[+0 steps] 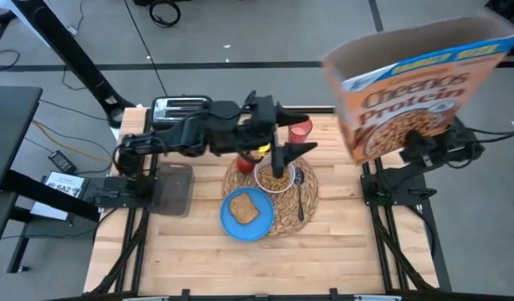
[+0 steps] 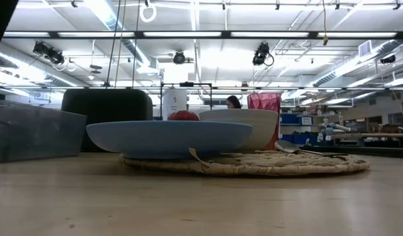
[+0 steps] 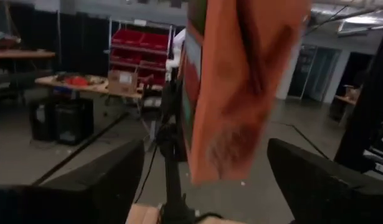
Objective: Arrange a breakfast setting
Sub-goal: Pour the cereal from the cereal box into the white bowl
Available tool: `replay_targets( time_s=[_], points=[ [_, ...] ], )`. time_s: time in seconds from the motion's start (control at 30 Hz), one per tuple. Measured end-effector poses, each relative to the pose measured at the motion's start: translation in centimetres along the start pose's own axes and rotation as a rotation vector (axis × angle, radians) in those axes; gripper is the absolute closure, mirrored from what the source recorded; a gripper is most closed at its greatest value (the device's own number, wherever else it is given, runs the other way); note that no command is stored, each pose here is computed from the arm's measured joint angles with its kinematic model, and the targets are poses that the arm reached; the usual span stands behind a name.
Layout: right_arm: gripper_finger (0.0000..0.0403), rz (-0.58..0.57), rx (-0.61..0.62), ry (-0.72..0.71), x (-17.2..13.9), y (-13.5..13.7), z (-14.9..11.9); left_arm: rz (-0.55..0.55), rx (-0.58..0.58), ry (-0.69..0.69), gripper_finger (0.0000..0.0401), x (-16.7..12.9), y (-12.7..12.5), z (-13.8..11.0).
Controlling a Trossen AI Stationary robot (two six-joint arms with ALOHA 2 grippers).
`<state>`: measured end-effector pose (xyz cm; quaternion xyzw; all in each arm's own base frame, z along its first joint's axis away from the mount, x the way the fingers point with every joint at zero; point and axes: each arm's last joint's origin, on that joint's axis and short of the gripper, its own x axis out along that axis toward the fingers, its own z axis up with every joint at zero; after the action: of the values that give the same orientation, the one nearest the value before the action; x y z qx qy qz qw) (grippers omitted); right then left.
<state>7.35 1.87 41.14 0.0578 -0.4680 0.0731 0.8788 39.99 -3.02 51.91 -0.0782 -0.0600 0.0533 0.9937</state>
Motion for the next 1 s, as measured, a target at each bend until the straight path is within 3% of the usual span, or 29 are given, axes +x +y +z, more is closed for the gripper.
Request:
replay_targets(
  time_s=[0.2, 0.33, 0.5, 0.67, 0.87, 1.0],
  points=[
    [0.017, -0.027, 0.006, 0.061, 1.0, 0.1, -2.4, -0.156, -0.002, -0.059, 0.0049, 1.7, -0.3, -0.9],
    [0.017, -0.051, -0.003, 0.073, 1.2, 0.1, -2.9, -0.193, -0.022, -0.083, 0.0048, 2.0, -0.4, -1.0],
    [0.017, -0.087, -0.087, 0.074, 1.2, 0.0, -2.9, -0.178, -0.049, -0.111, 0.0048, 2.1, -0.3, -0.8],
    [0.017, -0.11, -0.162, 0.071, 1.6, 0.0, -3.4, -0.079, -0.062, -0.185, 0.0048, 2.1, 0.3, -0.1],
    [0.017, -0.159, -0.222, 0.131, 2.2, -0.3, -5.5, -0.094, -0.089, -0.278, 0.0049, 2.2, 2.0, 1.0],
    [0.0169, -0.174, -0.239, 0.118, 2.5, -0.6, -6.2, -0.105, -0.101, -0.295, 0.0074, 2.2, 2.5, 1.3]
  ],
)
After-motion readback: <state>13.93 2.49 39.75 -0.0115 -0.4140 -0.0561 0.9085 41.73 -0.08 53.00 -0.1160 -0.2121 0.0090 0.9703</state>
